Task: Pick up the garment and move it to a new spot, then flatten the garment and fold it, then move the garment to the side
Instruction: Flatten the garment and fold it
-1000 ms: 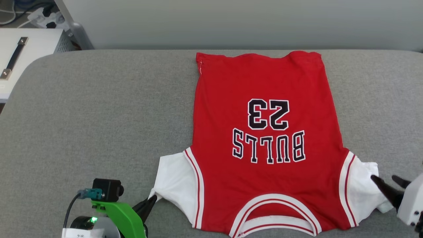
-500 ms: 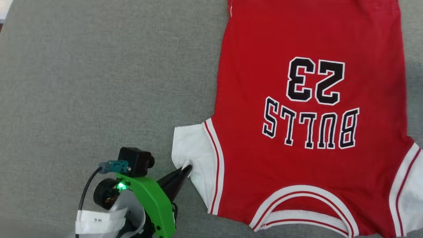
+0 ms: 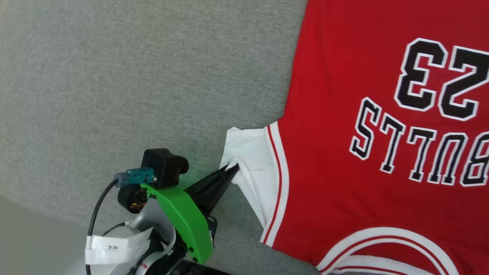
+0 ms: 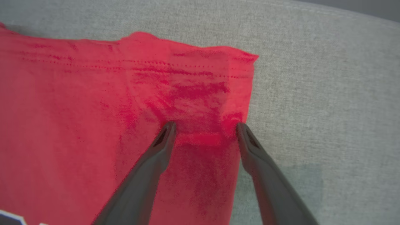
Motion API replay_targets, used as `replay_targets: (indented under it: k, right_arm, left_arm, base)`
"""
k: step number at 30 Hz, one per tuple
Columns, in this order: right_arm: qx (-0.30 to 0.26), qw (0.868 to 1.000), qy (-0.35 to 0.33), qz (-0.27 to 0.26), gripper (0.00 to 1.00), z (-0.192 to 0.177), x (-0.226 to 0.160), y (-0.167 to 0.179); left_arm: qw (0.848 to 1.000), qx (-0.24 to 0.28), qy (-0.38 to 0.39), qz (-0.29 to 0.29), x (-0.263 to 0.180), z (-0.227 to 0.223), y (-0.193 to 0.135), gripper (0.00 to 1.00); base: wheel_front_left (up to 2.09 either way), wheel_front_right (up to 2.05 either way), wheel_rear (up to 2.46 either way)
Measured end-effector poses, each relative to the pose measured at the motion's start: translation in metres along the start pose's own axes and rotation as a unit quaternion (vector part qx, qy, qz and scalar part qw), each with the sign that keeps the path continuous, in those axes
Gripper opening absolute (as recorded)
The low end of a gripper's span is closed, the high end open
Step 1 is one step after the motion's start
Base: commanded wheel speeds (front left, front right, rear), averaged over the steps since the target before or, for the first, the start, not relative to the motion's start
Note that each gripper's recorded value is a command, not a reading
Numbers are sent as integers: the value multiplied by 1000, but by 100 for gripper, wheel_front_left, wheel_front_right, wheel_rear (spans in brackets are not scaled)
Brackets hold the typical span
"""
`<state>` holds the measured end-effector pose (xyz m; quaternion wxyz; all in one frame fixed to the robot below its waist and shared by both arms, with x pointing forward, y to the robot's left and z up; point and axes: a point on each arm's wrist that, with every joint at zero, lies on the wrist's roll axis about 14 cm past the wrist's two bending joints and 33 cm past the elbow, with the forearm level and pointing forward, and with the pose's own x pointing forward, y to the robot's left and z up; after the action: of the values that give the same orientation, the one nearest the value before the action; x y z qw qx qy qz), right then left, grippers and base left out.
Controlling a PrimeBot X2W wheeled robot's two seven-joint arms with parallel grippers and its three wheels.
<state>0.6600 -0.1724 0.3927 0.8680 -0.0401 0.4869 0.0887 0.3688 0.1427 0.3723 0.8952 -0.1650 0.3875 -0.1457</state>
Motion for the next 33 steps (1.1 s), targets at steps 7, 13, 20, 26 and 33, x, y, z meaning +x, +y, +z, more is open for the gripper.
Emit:
replay_targets:
  k: [7,13,20,26,33]
  right_arm:
    - [-4,999,32,0,100,-5,36,11]
    - [2,999,49,11,36,-12,44,18]
    - [0,998,60,14,0,-23,37,19]
    - [5,998,55,6,0,-36,22,10]
    - [18,998,63,2,0,-66,-4,-1]
  left_arm:
    - [1000,-22,-3,16,1,-6,7,0]
    - [999,-26,-6,22,1,-6,9,0]
    - [1000,-23,-8,20,0,-5,8,0]
    - [999,-13,-28,23,-4,5,9,0]
    - [999,6,-47,26,-15,15,8,0]
  base:
    - [0,0,0]
    - [0,0,0]
    - [0,0,0]
    - [0,0,0]
    - [0,0,0]
